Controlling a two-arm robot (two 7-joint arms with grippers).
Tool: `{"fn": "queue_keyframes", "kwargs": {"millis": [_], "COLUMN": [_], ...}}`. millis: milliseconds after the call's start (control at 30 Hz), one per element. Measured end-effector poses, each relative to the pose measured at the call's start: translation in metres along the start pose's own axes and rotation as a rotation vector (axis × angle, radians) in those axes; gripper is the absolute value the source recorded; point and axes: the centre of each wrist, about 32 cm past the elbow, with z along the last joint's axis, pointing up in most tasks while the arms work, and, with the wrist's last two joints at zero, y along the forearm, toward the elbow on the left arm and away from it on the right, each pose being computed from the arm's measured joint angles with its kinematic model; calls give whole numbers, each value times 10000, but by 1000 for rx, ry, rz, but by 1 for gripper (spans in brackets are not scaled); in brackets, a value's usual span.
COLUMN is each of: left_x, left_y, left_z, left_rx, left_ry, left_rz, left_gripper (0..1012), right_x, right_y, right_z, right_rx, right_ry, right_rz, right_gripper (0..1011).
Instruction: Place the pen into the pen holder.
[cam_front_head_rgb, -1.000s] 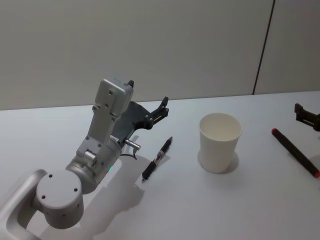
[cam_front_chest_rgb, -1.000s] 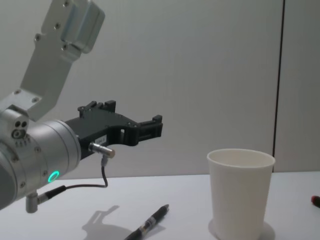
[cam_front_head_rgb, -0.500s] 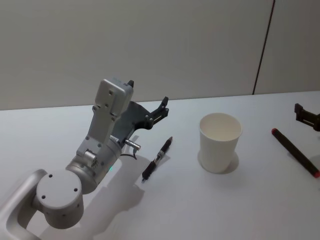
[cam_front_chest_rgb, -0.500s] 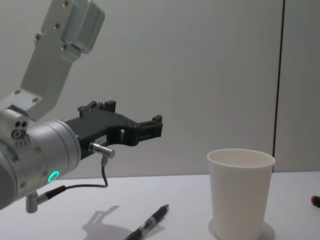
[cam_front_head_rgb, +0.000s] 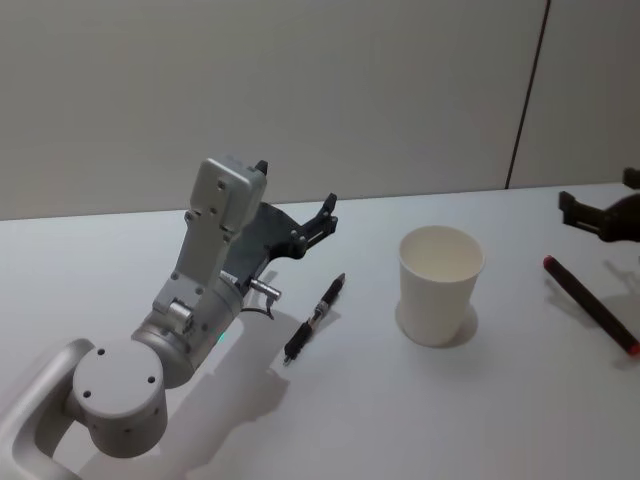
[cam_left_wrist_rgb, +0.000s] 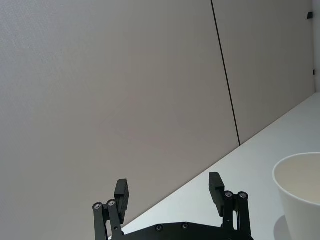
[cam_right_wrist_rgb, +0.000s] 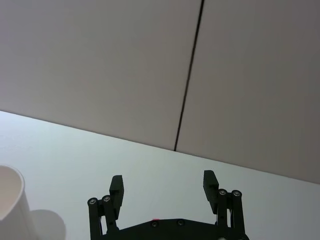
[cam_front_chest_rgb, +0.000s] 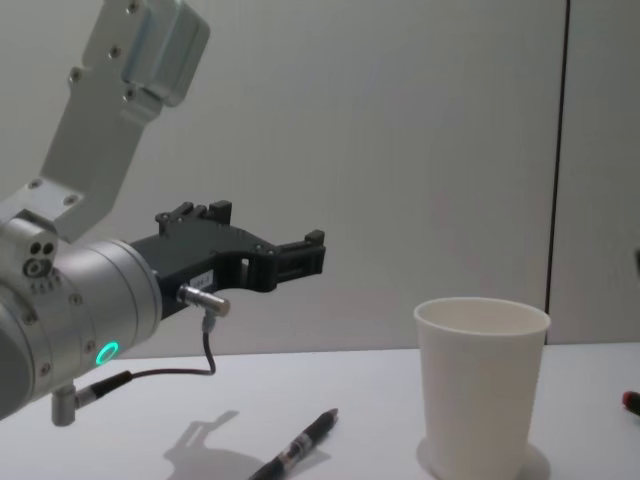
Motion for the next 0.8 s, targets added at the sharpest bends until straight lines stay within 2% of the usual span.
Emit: {"fn": "queue_keyframes", "kwargs": {"millis": [133, 400, 800], "left_x": [0, 0, 0], "left_y": [0, 0, 0], "left_z": [0, 0, 0], "left_rx": [0, 0, 0], "left_ry": [0, 0, 0], "left_rz": [0, 0, 0], "left_gripper": [1001, 1001, 1001], "right_x": [0, 45, 256], "right_y": [94, 160, 101], "right_z": [106, 218, 350], "right_rx": [-14, -60, -178], "right_ry": [-12, -28, -19], "right_rz": [31, 48, 18], "right_gripper": [1001, 1001, 1001]}}
